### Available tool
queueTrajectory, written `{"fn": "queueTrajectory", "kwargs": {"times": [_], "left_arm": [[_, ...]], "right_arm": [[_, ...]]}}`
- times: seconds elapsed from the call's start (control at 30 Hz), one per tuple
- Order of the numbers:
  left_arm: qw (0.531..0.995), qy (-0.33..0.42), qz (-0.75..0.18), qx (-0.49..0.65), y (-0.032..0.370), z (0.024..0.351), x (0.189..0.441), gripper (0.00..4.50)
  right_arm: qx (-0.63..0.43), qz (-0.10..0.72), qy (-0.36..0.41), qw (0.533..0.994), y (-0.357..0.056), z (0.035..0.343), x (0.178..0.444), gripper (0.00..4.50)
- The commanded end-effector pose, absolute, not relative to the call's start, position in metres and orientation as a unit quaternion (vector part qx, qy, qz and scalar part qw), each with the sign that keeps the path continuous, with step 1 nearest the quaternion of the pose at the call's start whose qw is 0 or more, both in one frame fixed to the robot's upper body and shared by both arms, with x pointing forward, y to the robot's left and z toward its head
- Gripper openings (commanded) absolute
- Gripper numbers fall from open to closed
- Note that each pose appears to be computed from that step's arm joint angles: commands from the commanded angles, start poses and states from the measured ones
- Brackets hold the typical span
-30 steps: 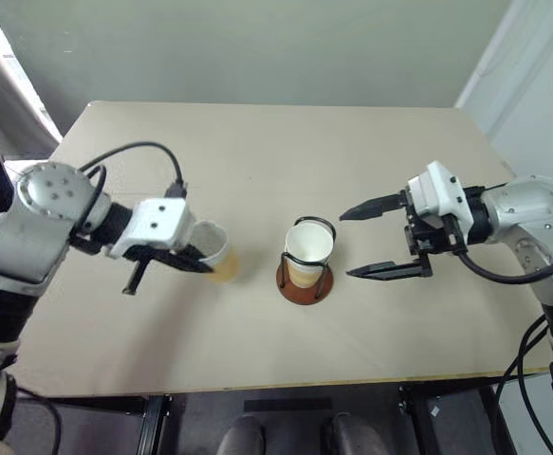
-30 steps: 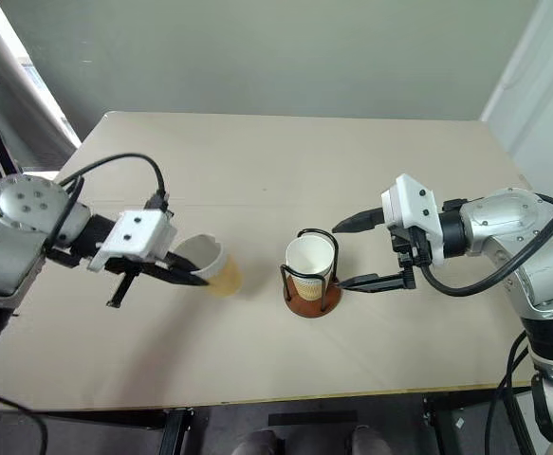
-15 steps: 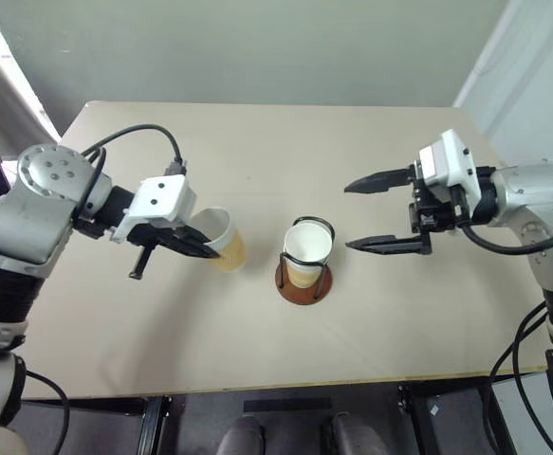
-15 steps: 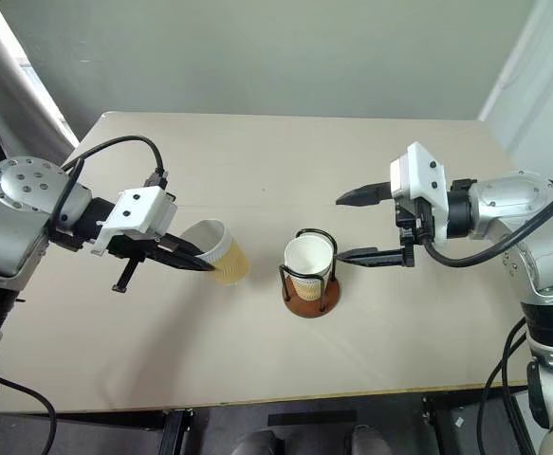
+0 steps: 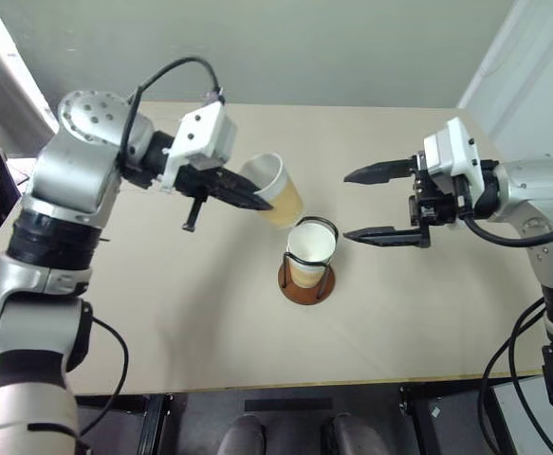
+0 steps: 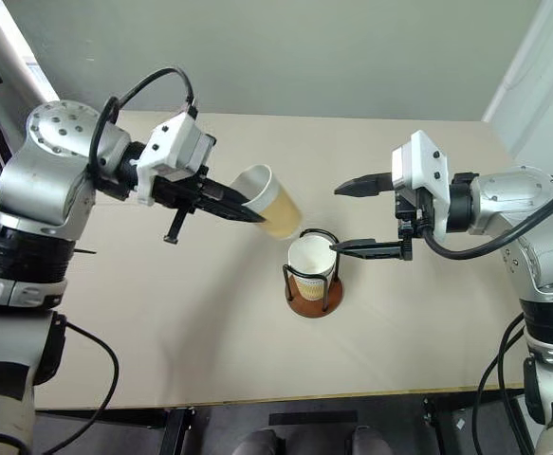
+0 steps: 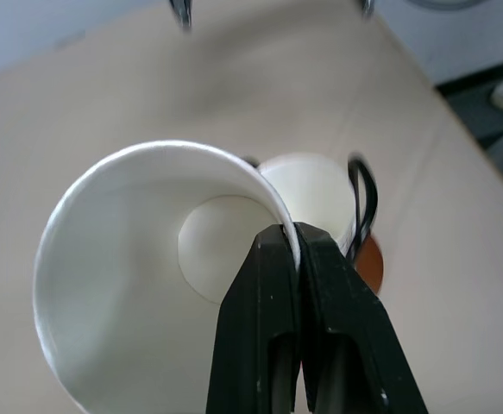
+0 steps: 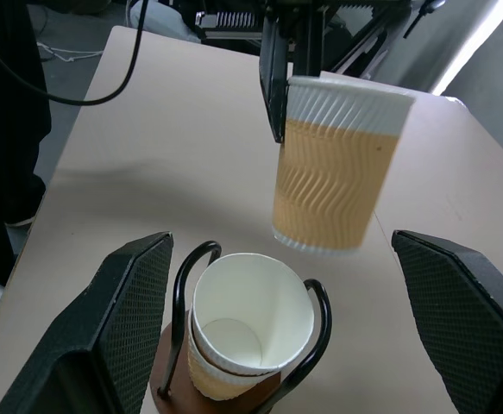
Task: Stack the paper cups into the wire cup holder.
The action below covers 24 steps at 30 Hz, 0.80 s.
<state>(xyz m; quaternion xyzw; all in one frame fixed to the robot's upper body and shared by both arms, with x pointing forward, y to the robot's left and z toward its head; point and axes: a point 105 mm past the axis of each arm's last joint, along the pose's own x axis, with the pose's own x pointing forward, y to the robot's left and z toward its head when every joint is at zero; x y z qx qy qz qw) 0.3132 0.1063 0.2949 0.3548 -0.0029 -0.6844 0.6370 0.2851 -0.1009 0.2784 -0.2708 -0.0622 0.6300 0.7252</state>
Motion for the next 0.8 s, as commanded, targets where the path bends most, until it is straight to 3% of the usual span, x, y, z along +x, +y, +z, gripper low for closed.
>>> {"fn": "queueTrajectory", "kwargs": {"times": [0.03, 0.53, 0.8], "left_arm": [[0.616, -0.026, -0.709, 0.342, 0.097, 0.312, 0.300, 0.08], [0.554, -0.005, -0.754, 0.353, 0.076, 0.302, 0.294, 0.08], [0.524, -0.009, -0.742, 0.417, 0.071, 0.281, 0.307, 0.08]], "right_arm": [[-0.294, 0.610, -0.090, 0.731, -0.112, 0.299, 0.279, 4.12], [-0.323, 0.555, -0.085, 0.762, -0.143, 0.316, 0.281, 4.12], [-0.323, 0.549, -0.087, 0.766, -0.145, 0.315, 0.279, 4.12]]}}
